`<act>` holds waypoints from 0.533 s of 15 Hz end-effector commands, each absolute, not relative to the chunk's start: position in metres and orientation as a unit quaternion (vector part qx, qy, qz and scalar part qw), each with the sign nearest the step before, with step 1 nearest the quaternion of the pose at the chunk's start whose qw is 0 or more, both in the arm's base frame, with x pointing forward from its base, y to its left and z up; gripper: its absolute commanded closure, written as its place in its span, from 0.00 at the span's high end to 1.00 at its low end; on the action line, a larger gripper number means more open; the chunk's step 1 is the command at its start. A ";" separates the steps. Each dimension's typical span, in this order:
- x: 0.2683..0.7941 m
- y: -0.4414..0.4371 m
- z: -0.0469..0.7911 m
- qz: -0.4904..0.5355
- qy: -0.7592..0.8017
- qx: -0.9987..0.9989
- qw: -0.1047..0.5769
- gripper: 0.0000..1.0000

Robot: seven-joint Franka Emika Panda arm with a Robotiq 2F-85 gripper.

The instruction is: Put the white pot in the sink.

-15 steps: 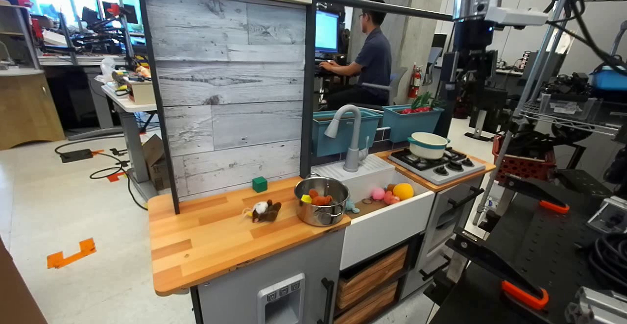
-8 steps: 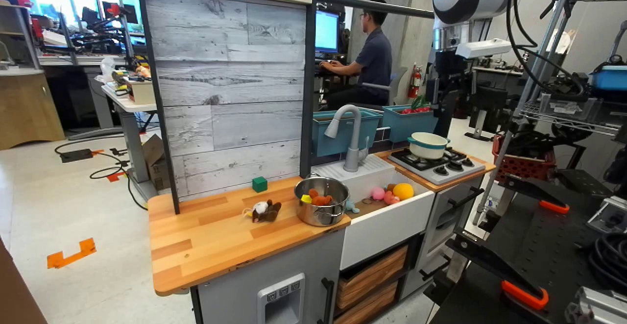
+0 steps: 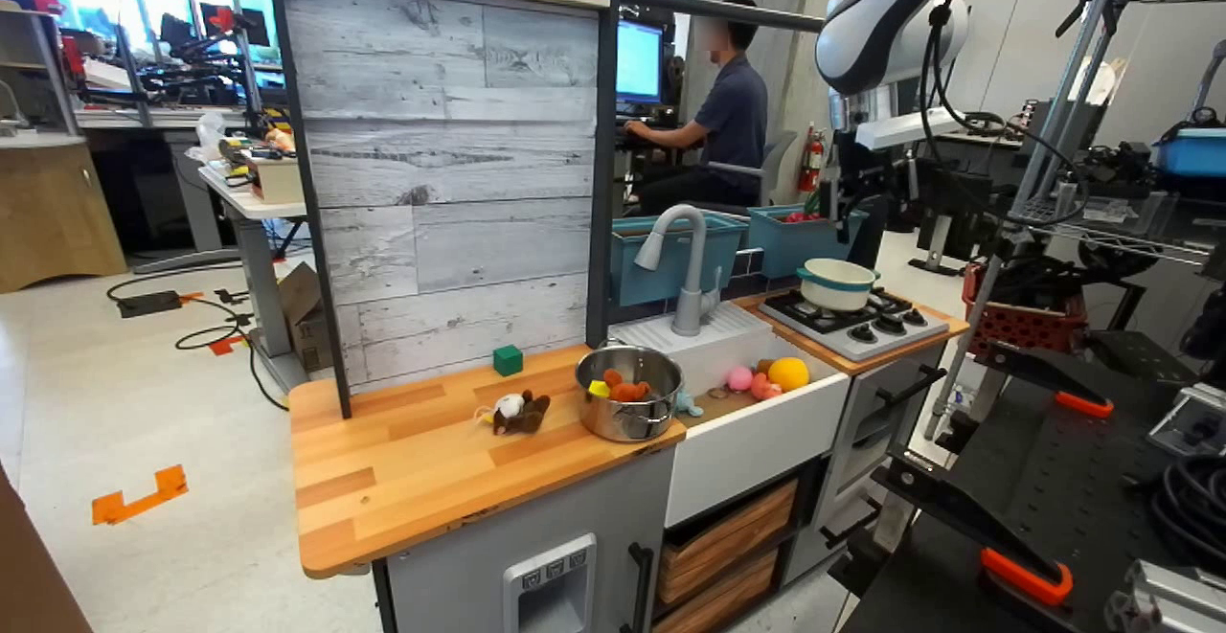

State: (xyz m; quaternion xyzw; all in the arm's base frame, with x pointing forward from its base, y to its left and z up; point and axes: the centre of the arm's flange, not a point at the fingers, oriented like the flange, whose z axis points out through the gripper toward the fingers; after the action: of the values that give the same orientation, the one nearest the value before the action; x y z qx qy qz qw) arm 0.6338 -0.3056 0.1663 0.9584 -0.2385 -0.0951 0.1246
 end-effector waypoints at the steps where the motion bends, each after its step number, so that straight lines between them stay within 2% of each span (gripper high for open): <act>1: 0.684 -0.338 0.139 -0.135 -0.253 0.952 0.107 1.00; 5: 0.699 -0.356 0.121 -0.194 -0.218 0.953 0.085 1.00; 8: 0.699 -0.377 0.119 -0.245 -0.132 0.958 0.072 1.00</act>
State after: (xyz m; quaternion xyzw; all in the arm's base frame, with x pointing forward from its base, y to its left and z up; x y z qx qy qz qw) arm 0.6457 -0.3336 0.1244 0.9548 -0.1927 -0.2086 0.0872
